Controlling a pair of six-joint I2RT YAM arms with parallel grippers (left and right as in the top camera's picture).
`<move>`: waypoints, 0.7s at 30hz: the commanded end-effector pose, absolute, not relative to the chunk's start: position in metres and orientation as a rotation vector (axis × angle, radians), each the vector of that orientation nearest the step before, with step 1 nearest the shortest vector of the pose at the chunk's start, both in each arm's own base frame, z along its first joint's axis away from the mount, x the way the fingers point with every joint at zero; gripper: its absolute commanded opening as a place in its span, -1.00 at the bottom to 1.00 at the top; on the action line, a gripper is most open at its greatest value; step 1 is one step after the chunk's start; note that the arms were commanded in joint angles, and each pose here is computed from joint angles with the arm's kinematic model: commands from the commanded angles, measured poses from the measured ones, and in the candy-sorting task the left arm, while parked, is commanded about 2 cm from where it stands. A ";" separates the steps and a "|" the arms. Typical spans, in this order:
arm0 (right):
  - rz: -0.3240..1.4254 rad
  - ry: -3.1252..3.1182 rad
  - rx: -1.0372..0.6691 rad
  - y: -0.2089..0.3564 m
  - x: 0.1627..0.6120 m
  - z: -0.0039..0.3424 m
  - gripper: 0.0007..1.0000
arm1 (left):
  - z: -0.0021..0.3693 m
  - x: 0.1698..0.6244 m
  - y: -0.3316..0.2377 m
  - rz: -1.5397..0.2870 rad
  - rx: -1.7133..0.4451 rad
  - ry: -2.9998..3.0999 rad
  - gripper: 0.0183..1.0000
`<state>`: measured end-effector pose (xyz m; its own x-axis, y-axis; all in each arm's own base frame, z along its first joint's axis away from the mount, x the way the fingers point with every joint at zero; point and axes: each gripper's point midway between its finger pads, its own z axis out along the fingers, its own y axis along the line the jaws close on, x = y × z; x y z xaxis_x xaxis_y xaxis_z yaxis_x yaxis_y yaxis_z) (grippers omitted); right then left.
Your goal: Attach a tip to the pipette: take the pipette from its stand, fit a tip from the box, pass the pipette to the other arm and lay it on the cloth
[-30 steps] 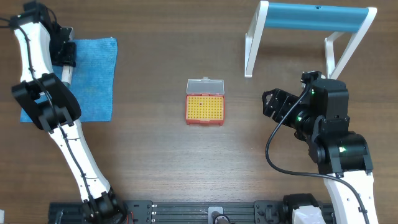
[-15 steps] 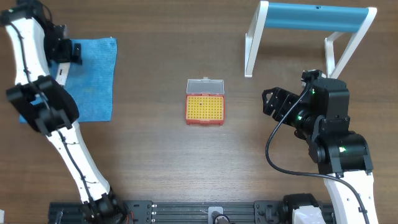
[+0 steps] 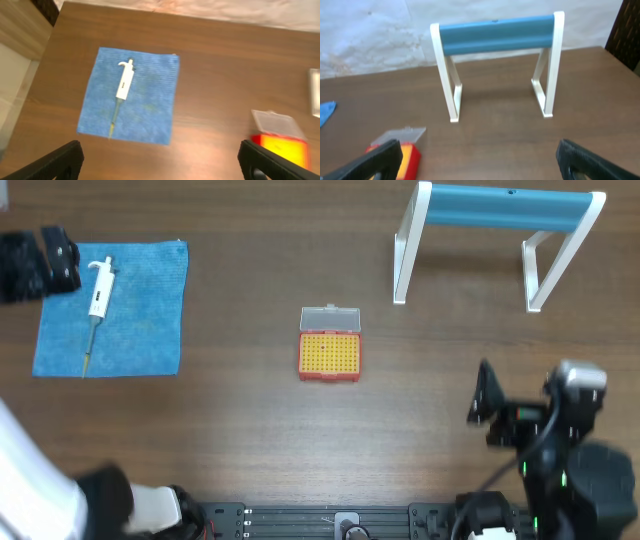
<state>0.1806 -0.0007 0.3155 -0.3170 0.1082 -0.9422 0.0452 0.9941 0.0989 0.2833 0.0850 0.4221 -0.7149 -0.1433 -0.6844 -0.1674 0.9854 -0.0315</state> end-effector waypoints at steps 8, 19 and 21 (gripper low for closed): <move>0.079 2.008 0.118 -0.002 0.124 0.249 0.98 | 0.324 0.076 -0.018 -0.049 -0.187 2.272 0.99; 0.267 1.983 0.426 -0.002 0.123 0.247 0.98 | 0.302 0.058 -0.025 -0.007 -0.159 2.165 0.99; 0.267 1.983 0.426 -0.002 0.123 0.247 0.97 | 0.302 0.058 -0.025 -0.008 -0.158 2.165 0.99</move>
<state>0.1232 -0.0028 0.2476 -0.3985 0.3915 -0.8294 0.1729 0.9202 0.3513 0.0577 -0.0233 0.3022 -0.5663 -0.1029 -0.8178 -0.1102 0.9927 -0.0487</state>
